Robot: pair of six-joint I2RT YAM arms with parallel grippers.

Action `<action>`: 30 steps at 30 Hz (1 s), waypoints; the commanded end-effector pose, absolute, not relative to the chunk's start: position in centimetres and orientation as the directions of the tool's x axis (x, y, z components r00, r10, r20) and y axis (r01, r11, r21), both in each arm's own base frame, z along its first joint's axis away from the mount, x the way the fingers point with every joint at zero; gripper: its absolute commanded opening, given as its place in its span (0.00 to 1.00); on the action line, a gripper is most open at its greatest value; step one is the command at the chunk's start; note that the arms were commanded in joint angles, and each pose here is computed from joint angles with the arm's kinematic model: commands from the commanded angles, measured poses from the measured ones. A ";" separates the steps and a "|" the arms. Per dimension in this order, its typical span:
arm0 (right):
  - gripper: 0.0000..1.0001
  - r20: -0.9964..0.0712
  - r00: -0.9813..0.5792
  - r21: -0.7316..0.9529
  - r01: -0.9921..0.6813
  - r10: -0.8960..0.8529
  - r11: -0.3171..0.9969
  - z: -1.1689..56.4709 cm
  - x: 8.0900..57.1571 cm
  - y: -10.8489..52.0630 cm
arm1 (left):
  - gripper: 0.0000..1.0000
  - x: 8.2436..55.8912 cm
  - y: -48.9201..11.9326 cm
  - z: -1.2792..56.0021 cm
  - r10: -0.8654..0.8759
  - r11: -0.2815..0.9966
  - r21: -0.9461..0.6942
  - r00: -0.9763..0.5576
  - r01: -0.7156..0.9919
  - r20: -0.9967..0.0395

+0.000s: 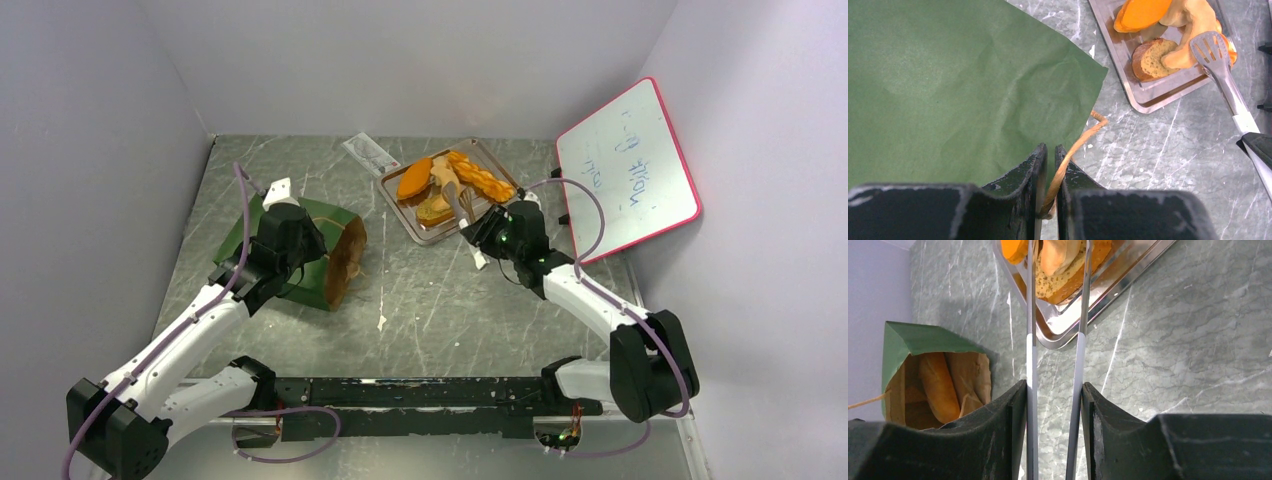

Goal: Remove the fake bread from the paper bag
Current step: Place the fake bread in the container.

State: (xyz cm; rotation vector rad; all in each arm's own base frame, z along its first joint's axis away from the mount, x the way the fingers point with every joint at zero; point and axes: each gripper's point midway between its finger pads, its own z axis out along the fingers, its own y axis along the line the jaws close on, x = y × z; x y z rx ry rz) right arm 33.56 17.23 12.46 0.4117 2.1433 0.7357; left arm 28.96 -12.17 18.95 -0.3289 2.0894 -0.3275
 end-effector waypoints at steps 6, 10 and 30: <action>0.40 -0.649 -0.544 0.642 -0.017 0.531 0.767 16.2 35.0 17.2 | 0.07 28.7 -12.5 19.2 -0.370 0.921 -0.378 -0.502 -0.091 -0.782; 0.40 -0.656 -0.539 0.639 -0.024 0.528 0.769 16.9 35.1 17.2 | 0.07 28.8 -12.6 19.3 -0.369 0.922 -0.378 -0.501 -0.087 -0.783; 0.40 -0.674 -0.511 0.643 -0.050 0.534 0.764 19.0 35.1 17.1 | 0.07 28.8 -12.8 19.3 -0.366 0.923 -0.375 -0.502 -0.086 -0.784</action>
